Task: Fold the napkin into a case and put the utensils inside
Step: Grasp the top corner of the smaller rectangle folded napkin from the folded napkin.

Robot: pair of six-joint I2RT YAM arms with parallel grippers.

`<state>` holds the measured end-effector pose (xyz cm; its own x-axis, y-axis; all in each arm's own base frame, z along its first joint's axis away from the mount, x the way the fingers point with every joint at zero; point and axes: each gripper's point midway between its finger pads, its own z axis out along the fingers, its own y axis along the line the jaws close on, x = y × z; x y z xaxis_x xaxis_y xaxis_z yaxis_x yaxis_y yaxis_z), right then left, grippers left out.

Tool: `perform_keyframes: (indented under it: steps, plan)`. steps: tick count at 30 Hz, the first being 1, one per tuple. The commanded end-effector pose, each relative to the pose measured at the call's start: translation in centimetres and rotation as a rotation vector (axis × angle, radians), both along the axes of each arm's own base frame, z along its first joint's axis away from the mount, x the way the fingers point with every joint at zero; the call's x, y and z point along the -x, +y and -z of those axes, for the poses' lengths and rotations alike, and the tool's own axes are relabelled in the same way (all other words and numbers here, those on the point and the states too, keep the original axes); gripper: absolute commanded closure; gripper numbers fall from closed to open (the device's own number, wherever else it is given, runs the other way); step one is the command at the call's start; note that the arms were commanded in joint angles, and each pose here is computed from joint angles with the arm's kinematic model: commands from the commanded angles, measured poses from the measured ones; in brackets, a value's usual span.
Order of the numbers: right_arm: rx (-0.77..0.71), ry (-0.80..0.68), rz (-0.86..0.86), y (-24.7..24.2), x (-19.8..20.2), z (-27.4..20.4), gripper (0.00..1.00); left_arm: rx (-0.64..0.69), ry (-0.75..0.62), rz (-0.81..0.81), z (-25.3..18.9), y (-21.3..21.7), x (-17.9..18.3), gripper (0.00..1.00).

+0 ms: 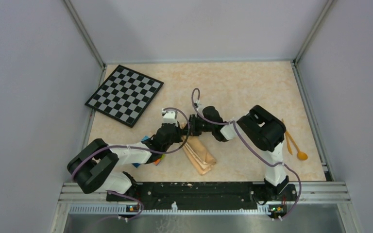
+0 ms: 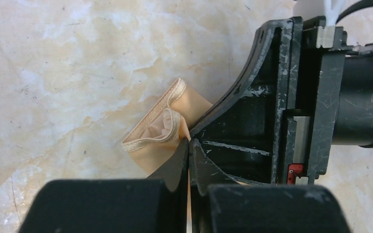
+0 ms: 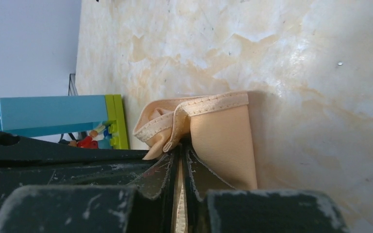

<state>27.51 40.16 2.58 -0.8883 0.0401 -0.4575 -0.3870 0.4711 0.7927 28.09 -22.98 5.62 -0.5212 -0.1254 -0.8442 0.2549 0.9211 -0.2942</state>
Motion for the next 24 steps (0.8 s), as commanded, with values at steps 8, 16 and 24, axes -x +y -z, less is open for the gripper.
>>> perform_keyframes:
  steps: [8, 16, 24]
  plan:
    - [0.002, -0.098, -0.009, -3.8, 0.3, -5.3, 0.69, 0.07, -0.078, -0.052, -2.2, 0.5, -0.7, 1.0]
    - [0.001, -0.115, -0.005, -3.6, -1.7, -5.5, 0.78, 0.061, -0.089, -0.027, -2.5, 0.3, -0.6, 1.0]
    - [0.032, -0.112, 0.009, -2.1, -3.3, -3.1, 0.81, 0.061, -0.106, -0.007, -2.7, -0.1, -0.9, 1.0]
